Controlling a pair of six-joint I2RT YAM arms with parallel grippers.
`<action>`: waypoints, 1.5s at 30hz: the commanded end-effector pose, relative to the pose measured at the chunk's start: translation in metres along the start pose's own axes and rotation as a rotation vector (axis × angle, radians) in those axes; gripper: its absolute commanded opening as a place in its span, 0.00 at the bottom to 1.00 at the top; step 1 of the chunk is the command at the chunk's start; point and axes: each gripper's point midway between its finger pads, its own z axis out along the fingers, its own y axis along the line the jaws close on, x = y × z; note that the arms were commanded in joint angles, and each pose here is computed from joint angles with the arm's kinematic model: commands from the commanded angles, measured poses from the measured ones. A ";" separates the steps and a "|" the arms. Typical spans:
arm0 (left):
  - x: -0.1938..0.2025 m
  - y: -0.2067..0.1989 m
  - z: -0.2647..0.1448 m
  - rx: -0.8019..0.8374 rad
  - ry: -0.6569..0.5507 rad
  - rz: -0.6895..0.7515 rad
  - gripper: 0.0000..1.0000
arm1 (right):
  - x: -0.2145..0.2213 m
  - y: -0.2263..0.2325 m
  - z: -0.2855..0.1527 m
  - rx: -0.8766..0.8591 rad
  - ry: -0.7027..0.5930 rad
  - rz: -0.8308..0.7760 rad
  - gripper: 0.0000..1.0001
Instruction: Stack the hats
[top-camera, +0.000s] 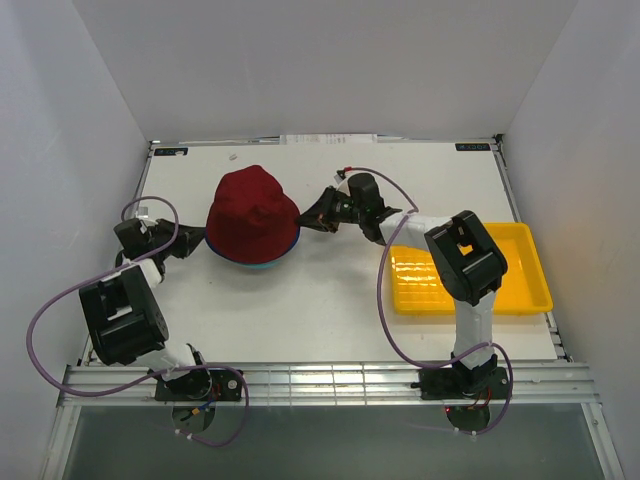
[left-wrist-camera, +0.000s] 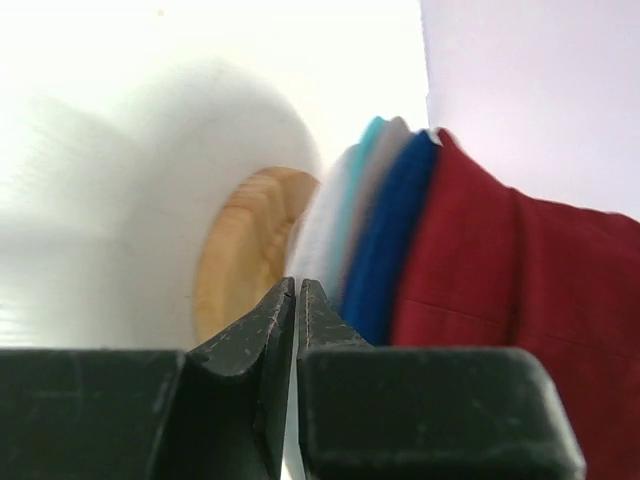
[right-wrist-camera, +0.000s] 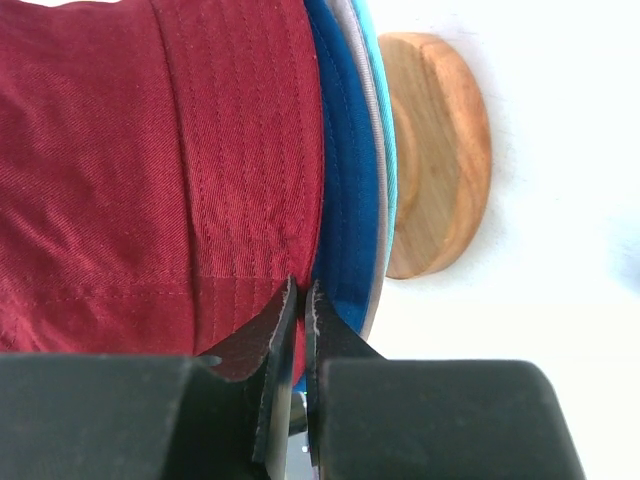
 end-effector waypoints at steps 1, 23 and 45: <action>0.003 0.023 -0.002 -0.076 -0.005 -0.003 0.00 | -0.003 -0.034 0.000 0.134 0.003 -0.026 0.08; -0.029 0.000 -0.023 -0.190 -0.102 0.080 0.32 | -0.032 0.026 -0.016 0.149 -0.020 -0.215 0.51; -0.033 -0.198 -0.065 0.017 -0.238 0.474 0.53 | -0.088 0.078 -0.213 0.464 -0.385 -0.559 0.80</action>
